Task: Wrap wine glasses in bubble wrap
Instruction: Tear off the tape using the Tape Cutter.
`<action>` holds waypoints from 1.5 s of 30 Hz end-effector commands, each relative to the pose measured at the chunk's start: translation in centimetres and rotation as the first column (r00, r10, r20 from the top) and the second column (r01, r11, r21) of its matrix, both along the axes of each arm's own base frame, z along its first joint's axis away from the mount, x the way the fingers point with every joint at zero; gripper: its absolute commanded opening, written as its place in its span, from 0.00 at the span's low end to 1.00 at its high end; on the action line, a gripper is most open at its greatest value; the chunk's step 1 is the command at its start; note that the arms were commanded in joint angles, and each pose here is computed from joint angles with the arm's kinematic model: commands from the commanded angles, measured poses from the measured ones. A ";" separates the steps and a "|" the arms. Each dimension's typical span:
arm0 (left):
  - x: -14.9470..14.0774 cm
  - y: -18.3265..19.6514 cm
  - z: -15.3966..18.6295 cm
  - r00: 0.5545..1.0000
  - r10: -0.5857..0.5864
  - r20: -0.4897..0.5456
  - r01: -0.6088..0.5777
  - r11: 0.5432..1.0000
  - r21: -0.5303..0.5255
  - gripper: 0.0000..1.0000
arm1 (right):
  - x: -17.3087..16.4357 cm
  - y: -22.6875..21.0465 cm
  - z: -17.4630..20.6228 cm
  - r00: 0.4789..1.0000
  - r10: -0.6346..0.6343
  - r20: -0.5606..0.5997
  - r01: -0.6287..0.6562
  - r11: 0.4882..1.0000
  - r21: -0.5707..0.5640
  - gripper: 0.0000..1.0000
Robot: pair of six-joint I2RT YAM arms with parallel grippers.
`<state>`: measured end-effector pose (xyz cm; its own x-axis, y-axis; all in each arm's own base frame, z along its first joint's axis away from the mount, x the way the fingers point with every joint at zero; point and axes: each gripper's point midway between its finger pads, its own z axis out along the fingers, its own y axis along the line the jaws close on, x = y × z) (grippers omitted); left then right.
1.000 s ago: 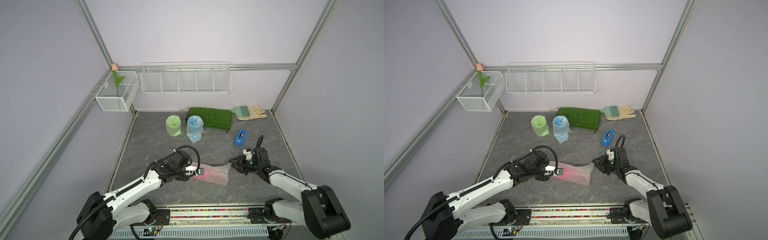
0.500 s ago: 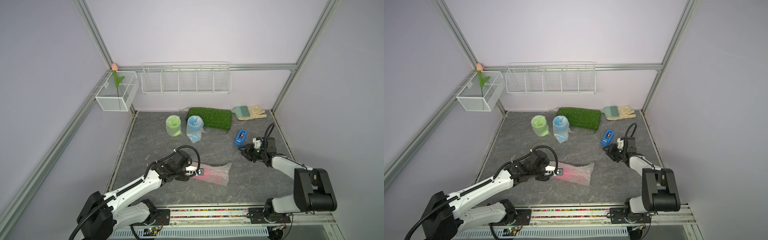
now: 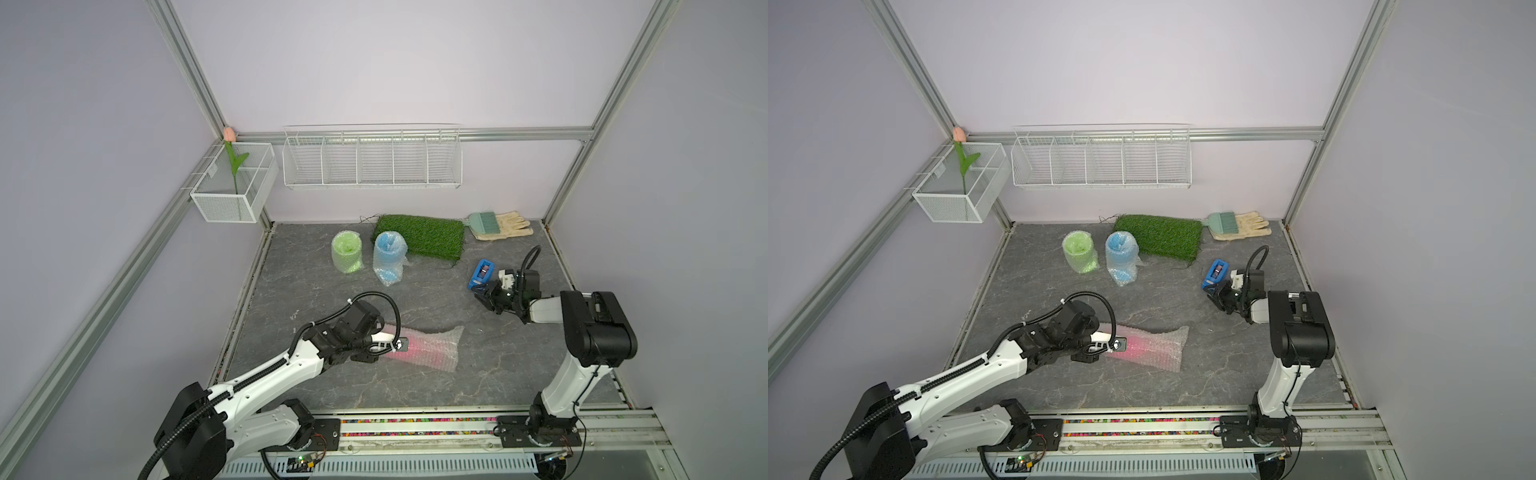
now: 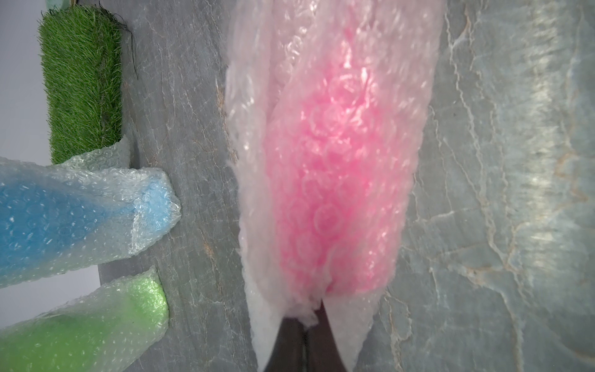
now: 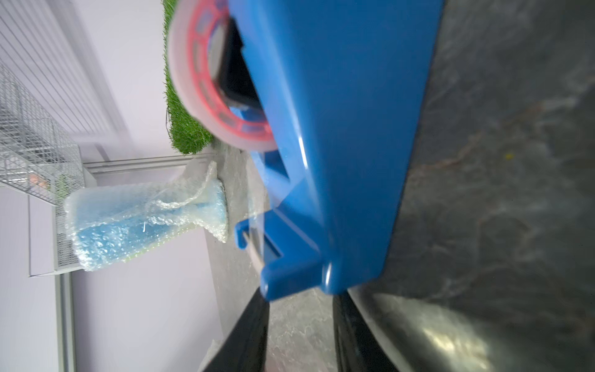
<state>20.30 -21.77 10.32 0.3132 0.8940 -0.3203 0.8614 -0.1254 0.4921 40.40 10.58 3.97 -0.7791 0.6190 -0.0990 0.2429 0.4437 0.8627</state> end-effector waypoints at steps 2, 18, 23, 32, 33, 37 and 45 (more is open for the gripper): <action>-0.8 -0.2 -0.7 0.999 -0.035 -0.029 0.035 0.999 0.007 0.02 | 1.2 -0.1 1.1 0.998 -0.014 0.059 0.012 0.999 0.036 0.29; -0.9 -0.2 -0.9 0.998 -0.039 -0.041 0.039 0.999 0.012 0.02 | -2.4 -0.9 -4.0 0.985 -0.031 -0.172 0.024 0.999 -0.043 0.07; -1.0 -0.1 -1.0 0.998 -0.039 -0.048 0.040 0.999 0.014 0.02 | -3.5 -1.2 -5.0 0.974 -0.053 -0.222 0.040 0.997 -0.063 0.07; -1.0 -0.2 -1.0 0.998 -0.039 -0.048 0.039 0.999 0.013 0.02 | -1.5 -1.1 1.6 1.000 -0.019 -0.010 0.018 0.988 -0.153 0.07; -1.0 -0.2 -1.0 0.998 -0.039 -0.048 0.040 0.999 0.013 0.02 | -1.4 -1.2 2.8 1.000 -0.011 0.018 0.014 0.982 -0.187 0.07; -1.0 -0.2 -1.0 0.998 -0.040 -0.049 0.041 0.999 0.014 0.02 | -1.7 -0.8 6.6 0.994 0.040 0.098 -0.011 0.958 -0.288 0.07; -0.9 -0.3 -0.4 0.998 -0.045 -0.032 0.045 0.999 -0.005 0.02 | -4.7 1.8 14.9 0.949 0.212 0.232 -0.090 0.891 -0.446 0.07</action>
